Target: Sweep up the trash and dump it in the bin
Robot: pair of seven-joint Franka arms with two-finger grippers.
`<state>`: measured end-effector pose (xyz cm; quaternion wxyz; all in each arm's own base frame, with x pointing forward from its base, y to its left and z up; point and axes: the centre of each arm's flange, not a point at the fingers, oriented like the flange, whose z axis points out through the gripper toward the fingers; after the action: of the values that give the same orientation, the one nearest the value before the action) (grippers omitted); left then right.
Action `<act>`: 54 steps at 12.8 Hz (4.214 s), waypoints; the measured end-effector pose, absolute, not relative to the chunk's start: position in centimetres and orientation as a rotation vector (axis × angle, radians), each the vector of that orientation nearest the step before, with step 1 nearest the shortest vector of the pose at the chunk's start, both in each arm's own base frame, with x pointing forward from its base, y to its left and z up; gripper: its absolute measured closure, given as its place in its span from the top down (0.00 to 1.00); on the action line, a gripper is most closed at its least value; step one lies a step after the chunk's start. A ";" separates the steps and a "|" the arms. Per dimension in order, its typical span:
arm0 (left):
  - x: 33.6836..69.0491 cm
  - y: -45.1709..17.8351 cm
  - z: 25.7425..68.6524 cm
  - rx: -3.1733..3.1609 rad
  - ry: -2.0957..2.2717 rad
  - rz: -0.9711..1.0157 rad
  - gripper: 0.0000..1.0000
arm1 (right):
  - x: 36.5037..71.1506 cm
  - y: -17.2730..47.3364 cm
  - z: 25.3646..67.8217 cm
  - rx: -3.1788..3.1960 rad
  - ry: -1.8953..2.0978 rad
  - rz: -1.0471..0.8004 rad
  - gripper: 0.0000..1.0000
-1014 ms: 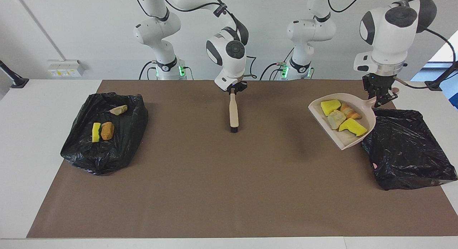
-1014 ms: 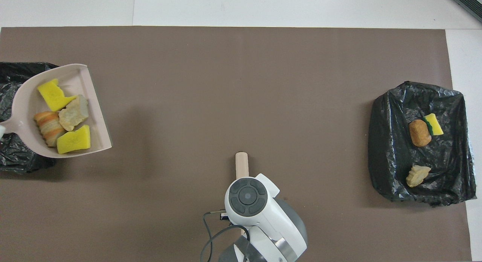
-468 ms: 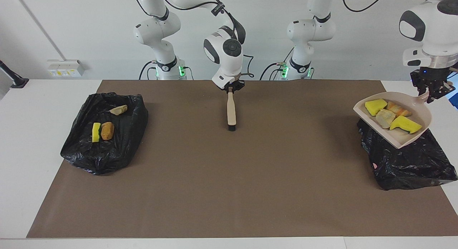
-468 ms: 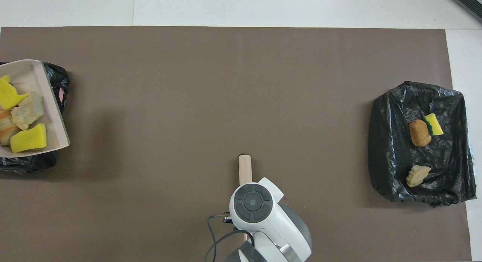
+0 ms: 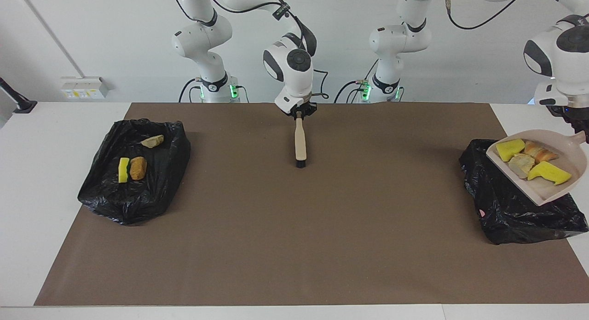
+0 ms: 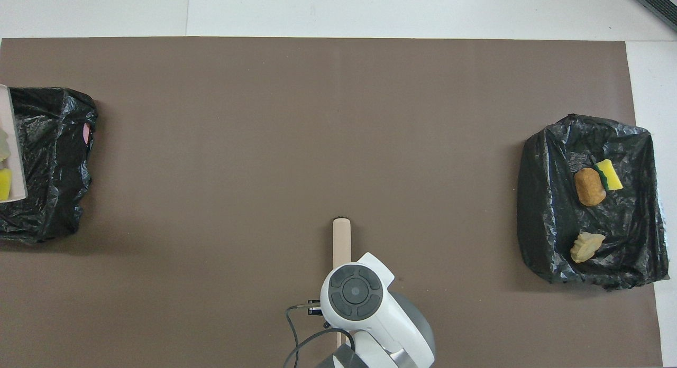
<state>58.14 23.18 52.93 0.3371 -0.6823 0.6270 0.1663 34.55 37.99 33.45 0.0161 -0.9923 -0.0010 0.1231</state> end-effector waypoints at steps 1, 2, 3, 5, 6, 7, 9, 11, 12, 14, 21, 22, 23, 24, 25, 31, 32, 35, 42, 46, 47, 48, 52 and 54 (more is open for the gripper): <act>58.6 23.8 52.1 -1.722 1.643 0.482 0.32 | 34.6 38.1 33.5 -3.084 -0.010 0.379 0.58; 58.9 24.1 51.5 -1.674 1.651 0.529 0.32 | 34.7 38.2 33.5 -3.080 -0.013 0.372 0.68; 59.1 24.2 51.4 -1.636 1.655 0.564 0.32 | 34.9 38.3 33.6 -3.076 -0.014 0.364 0.80; 59.4 24.4 52.3 -1.557 1.640 0.655 0.32 | 35.4 38.8 34.1 -3.067 -0.018 0.348 1.00; 59.4 24.5 53.1 -1.520 1.621 0.723 0.32 | 35.9 39.0 34.5 -3.062 -0.018 0.332 1.00; 59.6 24.3 53.9 -1.485 1.600 0.777 0.32 | 36.6 39.1 35.0 -3.063 -0.023 0.306 1.00; 60.1 23.8 55.6 -1.462 1.560 0.825 0.32 | 38.7 38.4 36.1 -3.081 -0.030 0.220 1.00; 60.4 23.4 57.5 -1.470 1.524 0.838 0.32 | 42.2 36.1 37.6 -3.098 -0.007 0.095 1.00; 60.5 22.8 58.1 -1.477 1.515 0.843 0.32 | 44.0 34.6 38.2 -3.105 -0.011 0.053 1.00; 60.9 20.2 58.2 -1.531 1.526 0.853 0.32 | 47.4 31.2 39.5 -3.097 -0.039 -0.003 1.00; 60.6 9.5 55.6 -1.883 1.548 0.750 0.32 | 55.7 21.9 47.5 -3.126 -0.030 -0.239 1.00; 60.4 8.2 55.2 -1.965 1.528 0.712 0.32 | 56.4 20.8 49.4 -3.134 -0.011 -0.232 1.00; 60.2 6.9 54.8 -2.048 1.513 0.669 0.32 | 56.9 19.7 51.3 -3.144 -0.012 -0.215 1.00; 60.0 5.8 54.3 -2.135 1.498 0.628 0.32 | 57.2 18.5 53.0 -3.156 -0.022 -0.191 1.00; 59.8 4.8 53.9 -2.210 1.478 0.597 0.32 | 57.2 17.7 54.4 -3.166 -0.030 -0.165 1.00; 59.1 -4.4 51.8 -2.603 1.213 0.410 0.32 | 55.9 14.2 62.3 -3.177 0.056 -0.170 1.00; 59.0 -6.8 51.3 -2.635 1.153 0.392 0.32 | 55.4 13.6 63.1 -3.179 0.071 -0.167 1.00; 58.5 -14.2 48.3 -2.714 0.971 0.377 0.32 | 54.5 10.7 64.5 -3.192 0.087 -0.135 1.00; 58.2 -26.1 44.2 -2.880 0.605 0.168 0.32 | 53.2 6.0 66.5 -3.165 0.143 -0.114 1.00; 59.0 -30.6 43.4 -3.002 0.391 0.077 0.32 | 53.4 2.9 66.3 -3.168 0.167 -0.097 1.00; 59.3 -31.4 43.3 -3.054 0.295 0.059 0.32 | 53.3 1.7 66.2 -3.173 0.132 -0.078 1.00; 59.7 -32.3 43.3 -3.106 0.188 0.037 0.32 | 53.3 0.3 66.1 -3.177 0.081 -0.060 1.00; 59.8 -36.0 42.8 -3.178 0.116 0.016 0.32 | 52.6 -3.7 65.1 -3.172 0.036 -0.016 1.00; 59.1 -38.2 42.3 -3.197 0.155 -0.005 0.32 | 52.2 -3.5 65.0 -3.169 0.025 -0.011 1.00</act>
<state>59.14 -38.18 42.27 -0.0297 -0.9984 0.0484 -0.0015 52.20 -3.52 65.05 -0.0138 -0.9999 0.0079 -0.0034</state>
